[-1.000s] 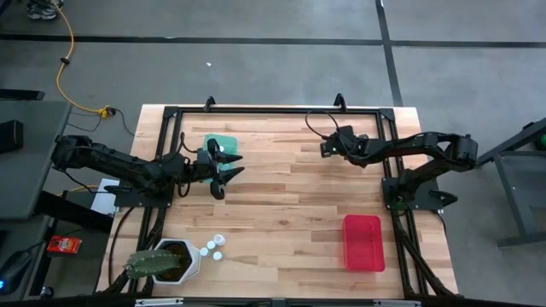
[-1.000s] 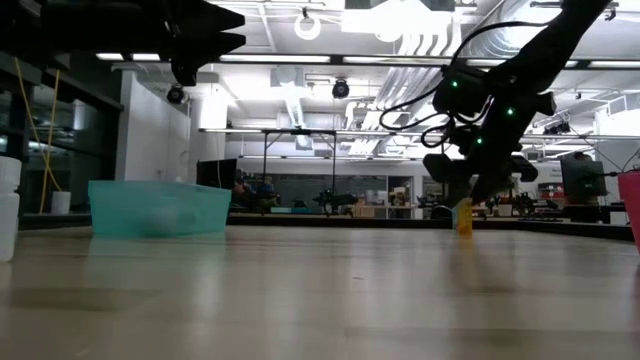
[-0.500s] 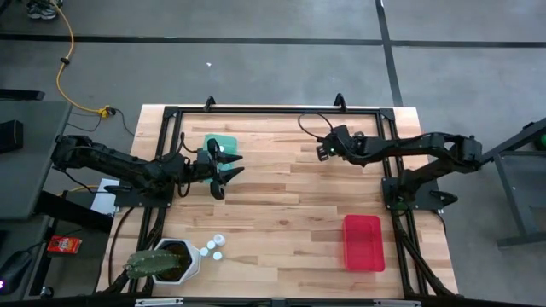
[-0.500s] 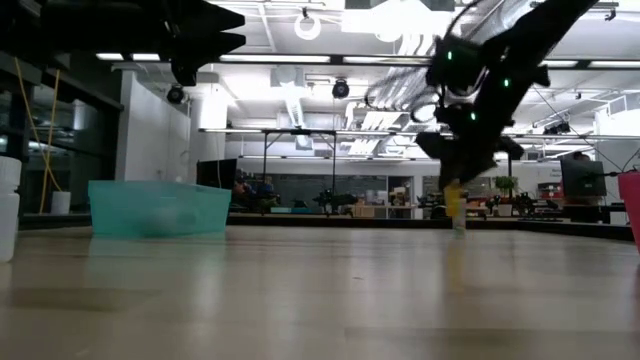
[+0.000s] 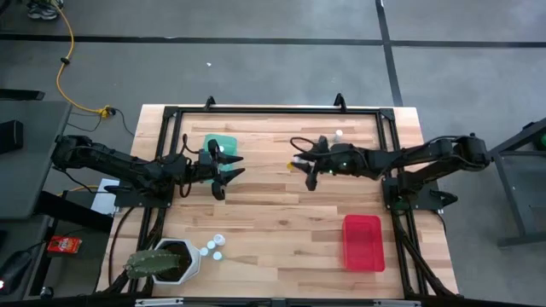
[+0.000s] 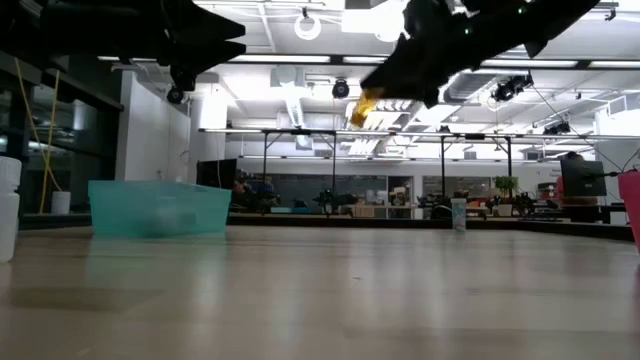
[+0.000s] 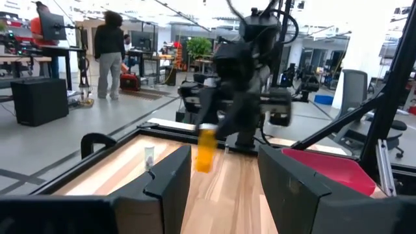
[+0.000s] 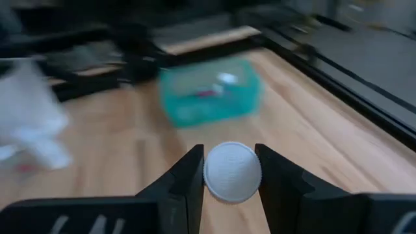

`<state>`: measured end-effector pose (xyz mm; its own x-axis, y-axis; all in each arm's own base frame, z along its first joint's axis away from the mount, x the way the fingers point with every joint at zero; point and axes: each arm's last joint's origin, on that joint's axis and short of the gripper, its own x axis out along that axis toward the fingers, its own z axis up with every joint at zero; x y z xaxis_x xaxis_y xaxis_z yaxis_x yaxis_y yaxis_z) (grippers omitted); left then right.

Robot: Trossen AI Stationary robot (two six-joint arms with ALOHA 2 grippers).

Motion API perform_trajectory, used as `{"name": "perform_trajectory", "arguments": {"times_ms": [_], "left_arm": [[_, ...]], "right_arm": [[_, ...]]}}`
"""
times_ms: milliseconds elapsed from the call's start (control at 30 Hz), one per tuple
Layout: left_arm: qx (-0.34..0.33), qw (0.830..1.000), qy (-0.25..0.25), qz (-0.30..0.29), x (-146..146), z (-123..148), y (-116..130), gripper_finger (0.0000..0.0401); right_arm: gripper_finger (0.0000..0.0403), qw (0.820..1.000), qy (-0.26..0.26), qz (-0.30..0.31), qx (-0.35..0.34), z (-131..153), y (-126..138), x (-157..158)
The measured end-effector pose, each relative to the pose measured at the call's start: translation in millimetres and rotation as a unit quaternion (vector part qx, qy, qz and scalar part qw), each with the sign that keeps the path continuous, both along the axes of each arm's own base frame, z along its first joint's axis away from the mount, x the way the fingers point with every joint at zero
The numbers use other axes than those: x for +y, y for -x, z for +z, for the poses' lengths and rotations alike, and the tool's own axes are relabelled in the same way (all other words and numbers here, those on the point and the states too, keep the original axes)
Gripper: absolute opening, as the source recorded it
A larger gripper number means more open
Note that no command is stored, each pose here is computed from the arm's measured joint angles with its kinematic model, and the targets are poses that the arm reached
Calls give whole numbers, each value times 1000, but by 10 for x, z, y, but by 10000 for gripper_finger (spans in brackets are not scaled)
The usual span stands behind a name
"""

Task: Pick and place medicine bottles into bin by pill shape (circle, oval)
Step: Put the orange tablet bottle into the red bin

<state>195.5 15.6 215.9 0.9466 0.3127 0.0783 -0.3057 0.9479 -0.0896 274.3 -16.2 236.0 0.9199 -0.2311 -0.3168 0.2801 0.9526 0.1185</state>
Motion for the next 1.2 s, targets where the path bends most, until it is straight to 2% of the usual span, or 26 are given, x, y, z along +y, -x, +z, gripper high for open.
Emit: {"name": "perform_trajectory", "arguments": {"times_ms": [133, 467, 633, 867, 1000, 1200], "left_arm": [[2, 1000, 0, 0, 0, -3, -1, 168], [2, 1000, 0, 0, 0, -2, -1, 168], [3, 1000, -2, 0, 0, -3, 0, 168], [23, 1000, -8, 1, 0, -37, -3, 168], [29, 1000, -7, 1, 0, -50, -3, 168], [25, 1000, 4, 0, 0, -49, -3, 168]], "right_arm": [[104, 999, 19, 46, -15, 36, -18, 85], [104, 998, 20, 50, -19, 43, -22, 104], [104, 995, 35, 92, -30, 242, -88, 306], [104, 986, 55, 140, 72, 459, -28, 814], [104, 977, 11, 152, 146, 539, 138, 1117], [104, 952, -111, 117, 258, 502, 517, 1498]]}}
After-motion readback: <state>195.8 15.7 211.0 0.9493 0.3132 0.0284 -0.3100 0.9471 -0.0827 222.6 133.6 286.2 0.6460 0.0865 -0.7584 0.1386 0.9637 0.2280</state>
